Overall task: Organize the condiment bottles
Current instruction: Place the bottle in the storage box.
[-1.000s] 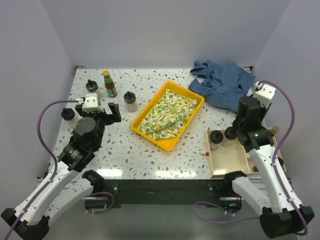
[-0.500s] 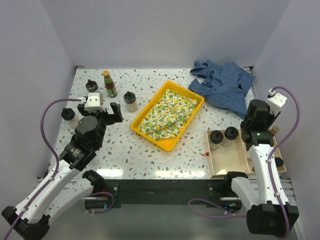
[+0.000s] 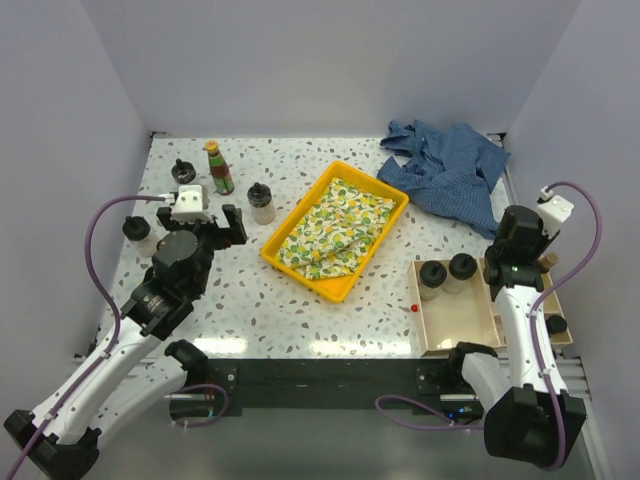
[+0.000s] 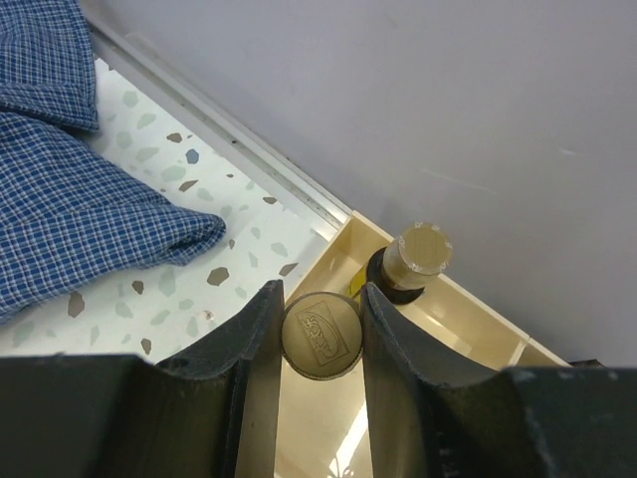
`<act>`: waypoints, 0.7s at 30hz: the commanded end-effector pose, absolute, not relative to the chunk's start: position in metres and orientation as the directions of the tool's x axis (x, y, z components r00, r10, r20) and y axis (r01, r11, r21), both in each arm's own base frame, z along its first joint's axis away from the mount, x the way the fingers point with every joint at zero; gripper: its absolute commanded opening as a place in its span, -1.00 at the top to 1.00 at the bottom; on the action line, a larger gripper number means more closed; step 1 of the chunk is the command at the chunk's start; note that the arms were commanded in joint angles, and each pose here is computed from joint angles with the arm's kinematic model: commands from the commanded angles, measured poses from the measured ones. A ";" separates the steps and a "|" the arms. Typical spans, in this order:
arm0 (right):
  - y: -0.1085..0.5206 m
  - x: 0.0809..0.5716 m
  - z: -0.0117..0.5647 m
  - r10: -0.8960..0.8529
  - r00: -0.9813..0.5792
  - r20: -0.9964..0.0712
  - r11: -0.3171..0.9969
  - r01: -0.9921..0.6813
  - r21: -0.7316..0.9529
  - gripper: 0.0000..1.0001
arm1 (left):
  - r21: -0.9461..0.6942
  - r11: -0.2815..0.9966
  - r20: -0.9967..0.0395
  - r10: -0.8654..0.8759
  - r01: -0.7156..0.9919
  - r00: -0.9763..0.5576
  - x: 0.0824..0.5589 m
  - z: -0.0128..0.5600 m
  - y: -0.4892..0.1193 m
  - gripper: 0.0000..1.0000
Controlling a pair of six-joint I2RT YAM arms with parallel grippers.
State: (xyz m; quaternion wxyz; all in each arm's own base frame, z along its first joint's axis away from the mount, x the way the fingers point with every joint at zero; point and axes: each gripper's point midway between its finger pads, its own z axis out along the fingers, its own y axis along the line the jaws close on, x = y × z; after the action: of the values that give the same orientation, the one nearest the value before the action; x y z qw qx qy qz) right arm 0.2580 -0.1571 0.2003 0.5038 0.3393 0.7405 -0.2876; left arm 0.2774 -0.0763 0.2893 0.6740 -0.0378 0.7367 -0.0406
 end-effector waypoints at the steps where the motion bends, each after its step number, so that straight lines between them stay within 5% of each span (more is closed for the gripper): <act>1: -0.163 0.279 0.221 0.220 -0.106 -0.970 0.604 0.796 0.050 1.00 | -0.129 0.992 -0.990 -0.129 0.007 -0.049 0.279 0.298 -0.078 -1.00; 9: -0.162 0.279 0.208 0.219 -0.105 -0.970 0.613 0.789 0.053 1.00 | -0.134 0.991 -0.990 -0.133 0.013 -0.046 0.279 0.300 -0.079 -1.00; 21: -0.166 0.272 0.196 0.216 -0.098 -0.971 0.583 0.811 0.048 0.48 | -0.134 0.991 -0.990 -0.134 0.013 -0.045 0.279 0.300 -0.079 -1.00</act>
State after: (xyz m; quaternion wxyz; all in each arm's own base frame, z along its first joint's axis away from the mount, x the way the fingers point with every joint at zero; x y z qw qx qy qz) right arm 0.2644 -0.1585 0.1653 0.5057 0.3419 0.7449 -0.2694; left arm 0.2774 -0.0767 0.2893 0.6739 -0.0371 0.7367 -0.0416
